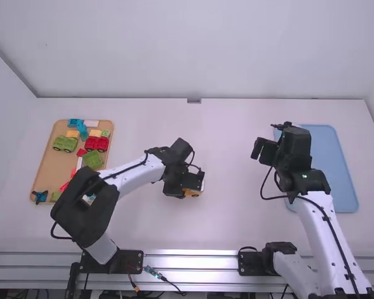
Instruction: Assemble lego blocks to make yellow taxi
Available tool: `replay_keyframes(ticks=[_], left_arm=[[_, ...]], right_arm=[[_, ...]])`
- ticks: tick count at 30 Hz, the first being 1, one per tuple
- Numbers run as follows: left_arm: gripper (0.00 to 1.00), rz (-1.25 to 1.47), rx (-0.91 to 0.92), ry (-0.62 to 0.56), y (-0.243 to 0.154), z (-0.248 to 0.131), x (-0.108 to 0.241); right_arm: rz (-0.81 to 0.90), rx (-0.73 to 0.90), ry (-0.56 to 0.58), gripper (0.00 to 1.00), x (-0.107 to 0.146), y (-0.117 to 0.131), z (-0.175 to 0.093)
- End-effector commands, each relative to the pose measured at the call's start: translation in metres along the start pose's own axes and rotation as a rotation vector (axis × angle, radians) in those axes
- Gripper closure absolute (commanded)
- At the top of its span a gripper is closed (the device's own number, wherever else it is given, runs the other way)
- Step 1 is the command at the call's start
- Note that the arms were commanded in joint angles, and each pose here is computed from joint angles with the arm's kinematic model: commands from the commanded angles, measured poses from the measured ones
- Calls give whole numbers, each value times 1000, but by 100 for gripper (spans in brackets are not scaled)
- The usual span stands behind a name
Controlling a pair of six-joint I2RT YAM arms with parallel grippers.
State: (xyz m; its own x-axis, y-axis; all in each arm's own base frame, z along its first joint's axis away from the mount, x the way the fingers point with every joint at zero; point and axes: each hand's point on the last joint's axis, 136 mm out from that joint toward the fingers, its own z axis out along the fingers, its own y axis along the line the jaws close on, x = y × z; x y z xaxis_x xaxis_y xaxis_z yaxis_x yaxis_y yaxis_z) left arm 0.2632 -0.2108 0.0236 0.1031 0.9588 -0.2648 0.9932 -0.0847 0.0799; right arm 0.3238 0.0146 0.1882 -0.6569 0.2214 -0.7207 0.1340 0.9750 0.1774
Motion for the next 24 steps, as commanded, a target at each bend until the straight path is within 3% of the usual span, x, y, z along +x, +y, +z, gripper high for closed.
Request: replay_keyframes(ticks=[1, 5, 11, 23, 24], left_arm=[[85, -39, 41, -11, -6, 10, 1], [86, -41, 72, -4, -12, 19, 2], [76, -48, 92, -20, -13, 26, 0], [30, -46, 81, -4, -9, 34, 3], [17, -38, 82, -5, -9, 33, 3]], right_arm=[[19, -1, -40, 0, -15, 1, -8], [16, -4, -38, 0, -14, 2, -8], [-6, -19, -25, 0, -11, 10, -5], [-31, -33, -28, 0, -11, 16, -5], [-30, -31, -29, 1, -11, 15, -5]])
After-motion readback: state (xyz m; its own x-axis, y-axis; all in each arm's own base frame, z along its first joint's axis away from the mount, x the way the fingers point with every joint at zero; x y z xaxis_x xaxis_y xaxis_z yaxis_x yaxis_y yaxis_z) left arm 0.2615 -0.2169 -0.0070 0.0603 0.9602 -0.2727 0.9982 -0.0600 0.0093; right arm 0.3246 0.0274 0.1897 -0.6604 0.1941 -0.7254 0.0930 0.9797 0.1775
